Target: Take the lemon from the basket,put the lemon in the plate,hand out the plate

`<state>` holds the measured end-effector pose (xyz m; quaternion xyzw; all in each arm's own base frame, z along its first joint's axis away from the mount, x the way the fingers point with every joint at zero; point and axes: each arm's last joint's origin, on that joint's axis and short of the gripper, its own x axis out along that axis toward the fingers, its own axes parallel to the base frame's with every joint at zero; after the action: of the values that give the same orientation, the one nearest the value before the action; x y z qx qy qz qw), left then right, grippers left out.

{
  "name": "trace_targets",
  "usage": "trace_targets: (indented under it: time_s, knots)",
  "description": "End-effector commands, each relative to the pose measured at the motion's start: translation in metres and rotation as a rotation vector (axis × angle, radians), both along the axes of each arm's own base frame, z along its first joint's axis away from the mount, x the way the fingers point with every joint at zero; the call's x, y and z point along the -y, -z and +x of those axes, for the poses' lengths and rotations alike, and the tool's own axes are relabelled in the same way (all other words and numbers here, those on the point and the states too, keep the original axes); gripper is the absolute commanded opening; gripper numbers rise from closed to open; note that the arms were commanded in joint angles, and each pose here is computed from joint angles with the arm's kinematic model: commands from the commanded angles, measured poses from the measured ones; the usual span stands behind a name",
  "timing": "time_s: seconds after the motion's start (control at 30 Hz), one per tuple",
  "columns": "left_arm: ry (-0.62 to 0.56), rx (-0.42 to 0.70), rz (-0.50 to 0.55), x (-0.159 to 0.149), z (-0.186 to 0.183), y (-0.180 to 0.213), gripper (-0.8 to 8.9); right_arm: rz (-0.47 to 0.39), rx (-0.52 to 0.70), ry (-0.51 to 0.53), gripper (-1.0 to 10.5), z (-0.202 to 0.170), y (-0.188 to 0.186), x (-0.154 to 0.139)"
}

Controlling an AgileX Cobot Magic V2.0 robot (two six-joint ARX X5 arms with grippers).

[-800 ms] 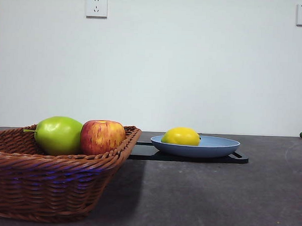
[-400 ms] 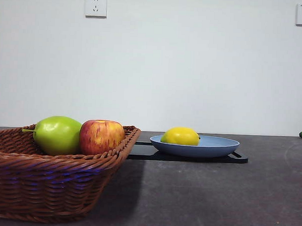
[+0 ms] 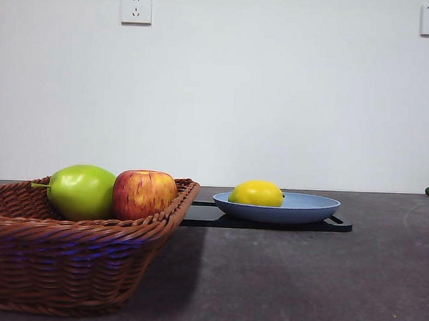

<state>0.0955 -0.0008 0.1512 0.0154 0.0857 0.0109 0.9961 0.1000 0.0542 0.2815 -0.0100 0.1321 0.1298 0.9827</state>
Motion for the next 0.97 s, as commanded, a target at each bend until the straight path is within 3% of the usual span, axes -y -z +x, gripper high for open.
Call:
trace_targets:
  time_s: [0.03, 0.7, 0.77, 0.97]
  knots:
    - [-0.005, 0.000, -0.003, 0.000, 0.001, 0.003, 0.08, 0.019, 0.013, -0.004, 0.0, -0.001, -0.005, 0.000]
    - [-0.005, 0.000, -0.003, 0.000, 0.001, 0.003, 0.08, 0.022, 0.021, -0.002, 0.0, 0.000, -0.005, -0.001]
    - [-0.005, 0.000, -0.003, 0.000, 0.001, 0.003, 0.08, -0.012, 0.030, -0.001, 0.0, -0.001, -0.005, 0.000]
    - [-0.005, 0.000, -0.003, 0.000, 0.001, 0.003, 0.08, -0.065, 0.126, 0.110, 0.0, -0.015, -0.008, 0.017]
